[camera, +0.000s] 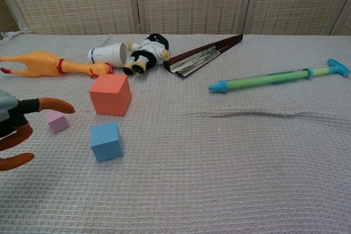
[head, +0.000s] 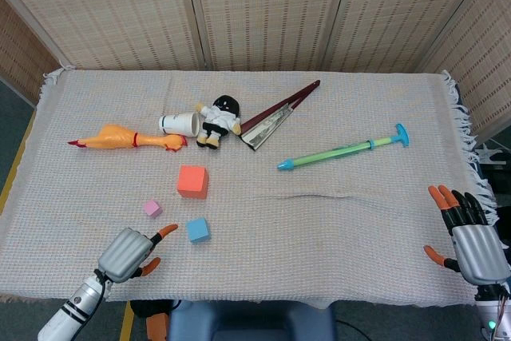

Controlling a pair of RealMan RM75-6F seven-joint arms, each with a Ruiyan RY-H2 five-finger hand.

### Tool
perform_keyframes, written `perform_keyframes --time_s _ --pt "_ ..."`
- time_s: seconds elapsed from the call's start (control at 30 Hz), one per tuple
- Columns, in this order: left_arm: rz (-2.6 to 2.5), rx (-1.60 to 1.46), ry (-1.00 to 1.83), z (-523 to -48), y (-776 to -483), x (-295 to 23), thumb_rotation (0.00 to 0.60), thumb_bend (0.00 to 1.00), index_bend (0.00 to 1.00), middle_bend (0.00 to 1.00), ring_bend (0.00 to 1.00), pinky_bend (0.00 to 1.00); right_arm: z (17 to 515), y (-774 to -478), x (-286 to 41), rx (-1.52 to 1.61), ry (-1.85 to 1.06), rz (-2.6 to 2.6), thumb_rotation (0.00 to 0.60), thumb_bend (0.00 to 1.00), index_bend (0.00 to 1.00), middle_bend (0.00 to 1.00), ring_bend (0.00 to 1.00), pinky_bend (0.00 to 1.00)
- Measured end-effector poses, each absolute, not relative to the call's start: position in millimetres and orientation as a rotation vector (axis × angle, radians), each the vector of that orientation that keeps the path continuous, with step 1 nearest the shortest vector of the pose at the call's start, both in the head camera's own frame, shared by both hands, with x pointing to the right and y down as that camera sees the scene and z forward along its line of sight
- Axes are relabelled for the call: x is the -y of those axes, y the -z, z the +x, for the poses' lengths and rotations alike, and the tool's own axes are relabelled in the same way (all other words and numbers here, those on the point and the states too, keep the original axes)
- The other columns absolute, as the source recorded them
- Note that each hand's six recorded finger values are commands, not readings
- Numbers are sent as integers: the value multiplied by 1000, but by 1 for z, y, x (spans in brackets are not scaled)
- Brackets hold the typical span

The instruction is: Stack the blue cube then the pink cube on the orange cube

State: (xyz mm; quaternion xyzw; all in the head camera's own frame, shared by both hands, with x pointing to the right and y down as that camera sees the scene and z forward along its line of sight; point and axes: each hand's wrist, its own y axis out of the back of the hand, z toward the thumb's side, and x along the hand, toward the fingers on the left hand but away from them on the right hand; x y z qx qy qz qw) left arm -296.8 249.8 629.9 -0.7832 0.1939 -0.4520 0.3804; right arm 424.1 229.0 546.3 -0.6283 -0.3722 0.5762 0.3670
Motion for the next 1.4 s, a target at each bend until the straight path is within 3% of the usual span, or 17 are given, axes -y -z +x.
perform_keyframes --time_s 0.5,0.97,1.17,1.4 --pt "-1895 -274 1018 -257 -677 -231 600 355 159 901 948 1000 427 -544 -230 960 -1497 -1605 600 60 0 0 0 0" --pt "-1782 -193 981 -246 -696 -221 600 357 170 911 948 1000 431 -540 -230 974 -1510 -1594 600 60 0 0 0 0" --pt "-1789 -200 947 -241 -696 -221 600 358 233 906 953 1000 433 -542 -229 971 -1522 -1592 600 60 0 0 0 0" --pt "-1802 -223 912 -238 -699 -220 600 354 417 905 955 1000 433 -542 -230 967 -1527 -1592 600 60 0 0 0 0"
